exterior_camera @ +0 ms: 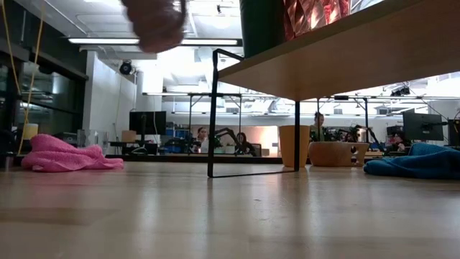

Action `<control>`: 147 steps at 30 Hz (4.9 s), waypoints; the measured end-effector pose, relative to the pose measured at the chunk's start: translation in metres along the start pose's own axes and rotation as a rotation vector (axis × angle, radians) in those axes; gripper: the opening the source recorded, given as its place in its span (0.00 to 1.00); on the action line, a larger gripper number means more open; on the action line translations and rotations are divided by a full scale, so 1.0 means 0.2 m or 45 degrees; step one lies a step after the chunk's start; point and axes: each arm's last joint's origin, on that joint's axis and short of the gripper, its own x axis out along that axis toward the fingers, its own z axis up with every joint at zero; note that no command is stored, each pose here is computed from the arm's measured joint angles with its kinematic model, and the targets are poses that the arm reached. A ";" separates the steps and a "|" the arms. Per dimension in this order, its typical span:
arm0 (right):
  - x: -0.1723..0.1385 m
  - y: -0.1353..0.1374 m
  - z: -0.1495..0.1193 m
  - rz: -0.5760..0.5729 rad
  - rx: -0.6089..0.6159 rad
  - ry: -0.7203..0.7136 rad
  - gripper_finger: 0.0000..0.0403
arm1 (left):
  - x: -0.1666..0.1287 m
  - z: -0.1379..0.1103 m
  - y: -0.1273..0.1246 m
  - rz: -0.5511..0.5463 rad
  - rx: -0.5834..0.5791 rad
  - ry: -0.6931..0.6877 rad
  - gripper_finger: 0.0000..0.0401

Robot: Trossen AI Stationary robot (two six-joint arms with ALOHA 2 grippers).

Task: Stack small to large cups/mugs on shelf
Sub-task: Put the purple mug on the shelf

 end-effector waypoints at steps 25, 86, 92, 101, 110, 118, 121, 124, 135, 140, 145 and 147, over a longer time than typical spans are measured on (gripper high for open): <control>0.00 0.00 0.00 0.001 0.014 0.001 0.00 | 0.98 0.44 0.16 -0.065 -0.087 0.381 0.05; 0.00 0.00 0.00 0.002 0.024 -0.008 0.00 | 1.45 0.43 0.02 -0.132 -0.317 0.380 0.16; 0.00 0.00 0.00 0.001 0.024 -0.008 0.00 | 1.45 0.43 0.02 -0.143 -0.313 0.383 0.29; 0.00 0.00 0.00 0.001 0.025 -0.009 0.00 | 1.45 0.43 0.02 -0.140 -0.306 0.402 0.64; 0.00 0.00 0.00 0.002 0.028 -0.009 0.00 | 1.41 0.43 0.06 -0.134 -0.300 0.396 0.71; 0.00 0.00 0.00 0.001 0.025 -0.009 0.00 | 1.16 0.52 0.26 -0.069 -0.377 0.214 0.72; 0.00 0.00 0.00 0.001 0.024 -0.009 0.00 | 1.02 0.55 0.35 -0.067 -0.411 0.102 0.72; 0.00 0.00 0.00 0.002 0.024 -0.009 0.00 | 0.82 0.58 0.41 -0.080 -0.425 -0.054 0.72; 0.00 0.00 0.01 0.002 0.018 -0.019 0.00 | -0.13 0.51 0.39 -0.454 -0.327 -0.815 0.72; 0.00 0.00 0.01 0.002 0.018 -0.019 0.00 | -0.43 0.37 0.28 -0.603 -0.192 -0.989 0.72; 0.00 0.00 0.01 0.002 0.026 -0.019 0.00 | -0.43 0.17 0.16 -0.628 -0.150 -1.052 0.70; 0.00 0.00 0.01 0.002 0.034 -0.019 0.00 | -0.36 0.09 0.09 -0.661 -0.159 -1.079 0.66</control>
